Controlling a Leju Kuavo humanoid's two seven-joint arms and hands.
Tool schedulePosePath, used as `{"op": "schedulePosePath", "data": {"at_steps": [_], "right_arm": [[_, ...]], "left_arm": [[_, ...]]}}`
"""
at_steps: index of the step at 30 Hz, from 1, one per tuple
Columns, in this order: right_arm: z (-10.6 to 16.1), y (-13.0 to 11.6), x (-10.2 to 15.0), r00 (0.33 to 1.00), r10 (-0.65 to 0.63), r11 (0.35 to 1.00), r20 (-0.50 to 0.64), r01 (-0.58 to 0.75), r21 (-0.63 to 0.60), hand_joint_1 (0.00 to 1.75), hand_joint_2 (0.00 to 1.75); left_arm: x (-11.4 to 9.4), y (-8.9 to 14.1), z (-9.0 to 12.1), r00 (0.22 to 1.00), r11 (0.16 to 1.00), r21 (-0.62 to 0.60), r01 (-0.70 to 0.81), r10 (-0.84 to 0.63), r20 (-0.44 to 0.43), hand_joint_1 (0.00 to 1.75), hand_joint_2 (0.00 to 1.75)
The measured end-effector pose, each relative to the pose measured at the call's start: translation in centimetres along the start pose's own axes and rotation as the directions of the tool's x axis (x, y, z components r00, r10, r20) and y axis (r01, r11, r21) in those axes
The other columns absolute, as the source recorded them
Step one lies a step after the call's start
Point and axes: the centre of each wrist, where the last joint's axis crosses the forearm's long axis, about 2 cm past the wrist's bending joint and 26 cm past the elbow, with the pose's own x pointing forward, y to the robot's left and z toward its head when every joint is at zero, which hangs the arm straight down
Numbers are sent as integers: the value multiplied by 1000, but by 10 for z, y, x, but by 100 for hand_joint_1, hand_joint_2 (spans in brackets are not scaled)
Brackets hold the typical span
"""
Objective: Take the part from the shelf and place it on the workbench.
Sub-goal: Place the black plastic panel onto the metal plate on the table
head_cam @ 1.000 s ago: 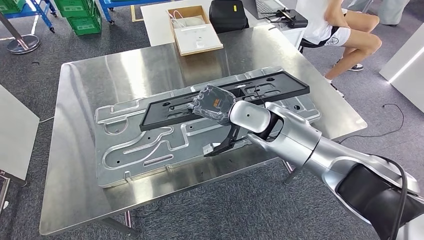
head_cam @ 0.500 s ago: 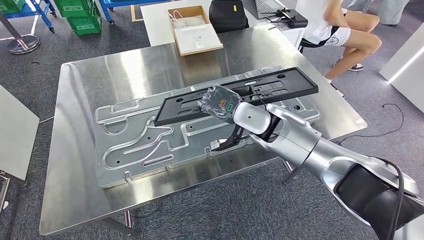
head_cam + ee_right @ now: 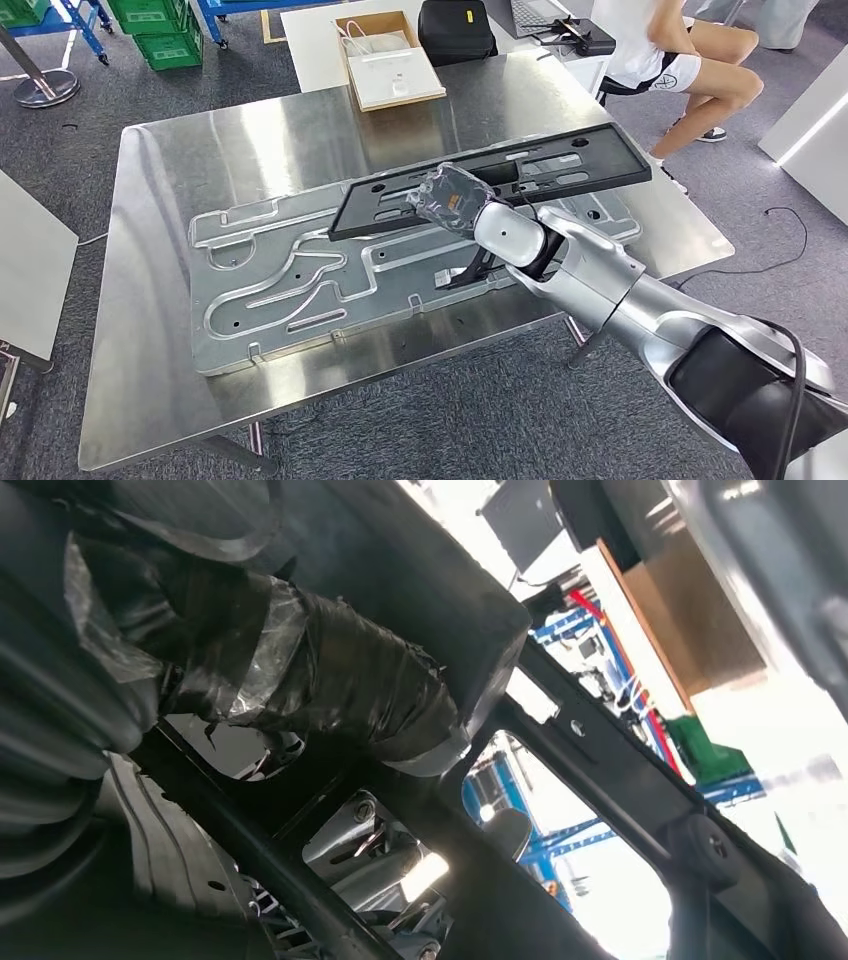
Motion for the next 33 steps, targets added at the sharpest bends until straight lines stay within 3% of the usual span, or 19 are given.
{"op": "schedulePosePath", "data": {"at_steps": [9,13,17,21,33], "right_arm": [[3,1,2,999,-27,1000,17,27,0,175,175],[3,-1,6,999,-35,999,24,36,-12,0,0],[3,-4,7,999,-40,999,29,41,-25,0,0],[3,-4,9,999,-43,999,33,44,-29,0,0],[-3,-13,15,997,-57,997,59,60,-58,0,0]], "left_arm": [[0,0,0,1000,1000,9,-5,5,11,0,175],[0,0,0,1000,1000,16,1,-1,14,0,175],[0,1,0,1000,1000,21,13,-13,19,0,175],[0,0,0,1000,1000,13,6,-7,19,0,0],[0,0,0,1000,999,29,-22,22,6,0,0]]}}
